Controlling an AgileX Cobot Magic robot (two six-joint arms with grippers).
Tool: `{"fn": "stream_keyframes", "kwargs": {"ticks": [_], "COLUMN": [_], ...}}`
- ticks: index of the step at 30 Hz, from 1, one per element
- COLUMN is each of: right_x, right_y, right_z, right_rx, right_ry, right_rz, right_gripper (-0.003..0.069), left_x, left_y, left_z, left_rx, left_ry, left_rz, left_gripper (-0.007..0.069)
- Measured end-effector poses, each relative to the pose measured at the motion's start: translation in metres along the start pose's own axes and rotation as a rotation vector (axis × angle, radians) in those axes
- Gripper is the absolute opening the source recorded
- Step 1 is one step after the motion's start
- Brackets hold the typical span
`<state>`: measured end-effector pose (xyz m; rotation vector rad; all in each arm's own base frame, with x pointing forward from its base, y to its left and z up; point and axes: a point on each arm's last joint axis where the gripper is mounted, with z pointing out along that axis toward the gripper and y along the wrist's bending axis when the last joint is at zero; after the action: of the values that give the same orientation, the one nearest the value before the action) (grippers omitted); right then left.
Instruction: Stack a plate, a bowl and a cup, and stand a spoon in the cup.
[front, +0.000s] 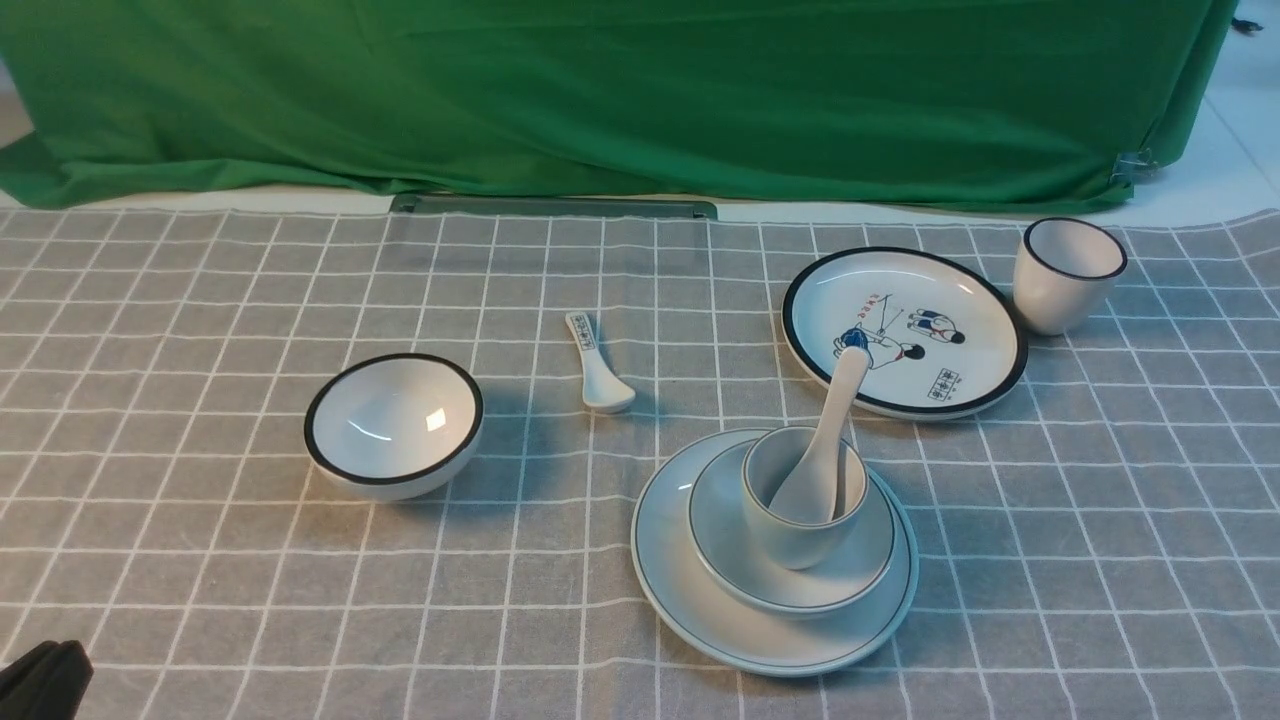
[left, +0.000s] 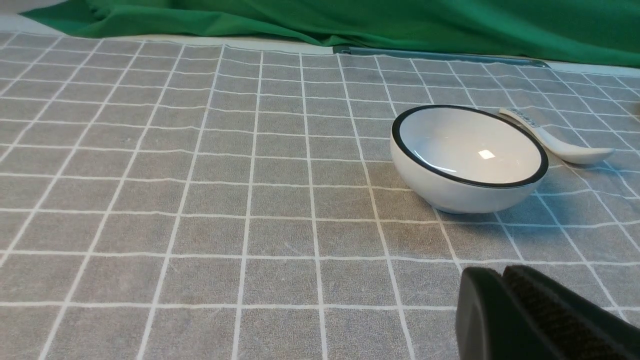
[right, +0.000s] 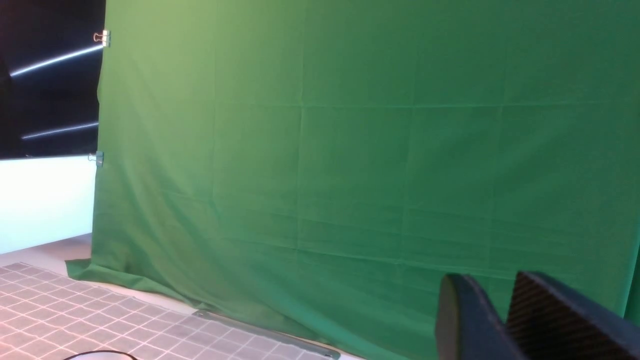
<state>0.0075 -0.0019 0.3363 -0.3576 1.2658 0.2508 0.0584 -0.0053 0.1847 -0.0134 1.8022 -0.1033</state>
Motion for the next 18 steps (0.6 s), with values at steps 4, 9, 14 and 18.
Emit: {"fn": "stream_keyframes", "kwargs": {"ticks": [4,9,14,18], "right_x": [0.0,0.0,0.0,0.0], "right_y": [0.0,0.0,0.0,0.0], "right_z": [0.0,0.0,0.0,0.0], "right_rx": [0.0,0.0,0.0,0.0], "right_ry": [0.0,0.0,0.0,0.0], "right_rz": [0.0,0.0,0.0,0.0], "right_gripper": [0.0191,0.0197,0.0209,0.0215], "left_x": [0.0,0.0,0.0,0.0], "left_y": [0.0,0.0,0.0,0.0], "left_z": [0.0,0.0,0.0,0.0], "left_rx": [0.0,0.0,0.0,0.0], "left_ry": [0.0,0.0,0.0,0.0], "left_rz": [0.001,0.001,0.001,0.001], "left_gripper": [0.0018,0.0018,0.0018,0.0018]}}
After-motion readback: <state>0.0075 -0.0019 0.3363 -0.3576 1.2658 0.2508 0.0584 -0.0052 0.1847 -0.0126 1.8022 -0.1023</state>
